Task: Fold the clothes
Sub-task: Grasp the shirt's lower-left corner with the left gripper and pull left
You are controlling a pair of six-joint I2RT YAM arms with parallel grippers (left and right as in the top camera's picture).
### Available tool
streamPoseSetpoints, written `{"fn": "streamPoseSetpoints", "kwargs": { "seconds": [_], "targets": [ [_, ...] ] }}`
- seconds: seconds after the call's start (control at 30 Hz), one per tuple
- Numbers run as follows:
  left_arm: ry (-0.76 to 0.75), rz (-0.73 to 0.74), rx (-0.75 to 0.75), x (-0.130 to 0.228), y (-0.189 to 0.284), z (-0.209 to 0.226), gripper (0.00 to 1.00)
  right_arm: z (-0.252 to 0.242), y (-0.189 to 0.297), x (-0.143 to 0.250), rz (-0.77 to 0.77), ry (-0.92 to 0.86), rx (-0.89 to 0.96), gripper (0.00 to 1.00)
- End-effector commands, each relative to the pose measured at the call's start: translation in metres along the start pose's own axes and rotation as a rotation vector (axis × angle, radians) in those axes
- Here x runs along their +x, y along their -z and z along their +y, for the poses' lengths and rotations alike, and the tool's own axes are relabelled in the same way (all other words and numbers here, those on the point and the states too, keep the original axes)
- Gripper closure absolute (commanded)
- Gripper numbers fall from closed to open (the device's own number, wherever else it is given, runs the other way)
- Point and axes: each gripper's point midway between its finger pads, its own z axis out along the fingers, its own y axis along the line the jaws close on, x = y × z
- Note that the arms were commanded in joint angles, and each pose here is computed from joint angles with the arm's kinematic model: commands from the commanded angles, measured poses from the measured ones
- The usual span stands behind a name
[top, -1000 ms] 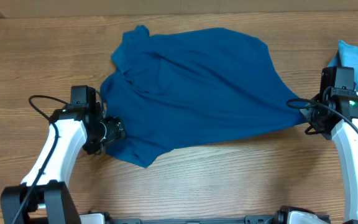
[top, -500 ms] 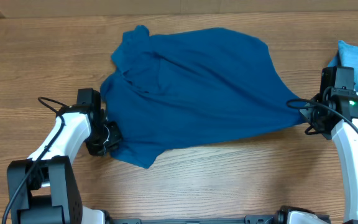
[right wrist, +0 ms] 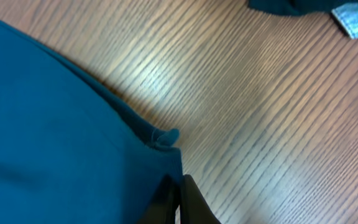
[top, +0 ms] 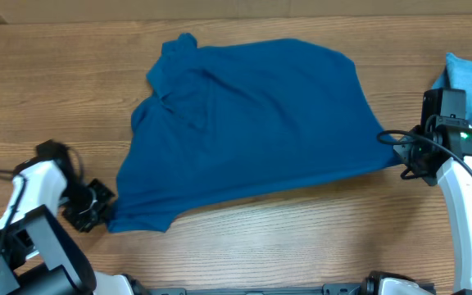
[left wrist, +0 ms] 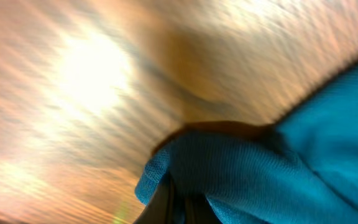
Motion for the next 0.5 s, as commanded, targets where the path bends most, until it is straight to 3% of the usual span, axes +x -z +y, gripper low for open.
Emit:
{"fn": "streamPoseSetpoints", "kwargs": {
  "seconds": [0.0, 0.37, 0.4, 0.47],
  "targets": [
    [0.039, -0.049, -0.011, -0.017, 0.009, 0.025, 0.96, -0.008, 0.008, -0.009, -0.038, -0.002, 0.028, 0.96],
    [0.045, -0.041, 0.007, -0.019, 0.01, 0.035, 0.96, -0.027, 0.01, 0.023, 0.095, 0.03, 0.094, 0.94],
    [0.043, -0.04, 0.007, -0.019, 0.01, 0.035, 0.96, -0.027, 0.011, 0.027, 0.117, 0.033, 0.092, 0.86],
    [0.043, -0.039, 0.007, -0.018, 0.01, 0.035, 0.96, -0.027, 0.011, 0.031, 0.136, 0.034, 0.088, 0.56]
  ]
}}
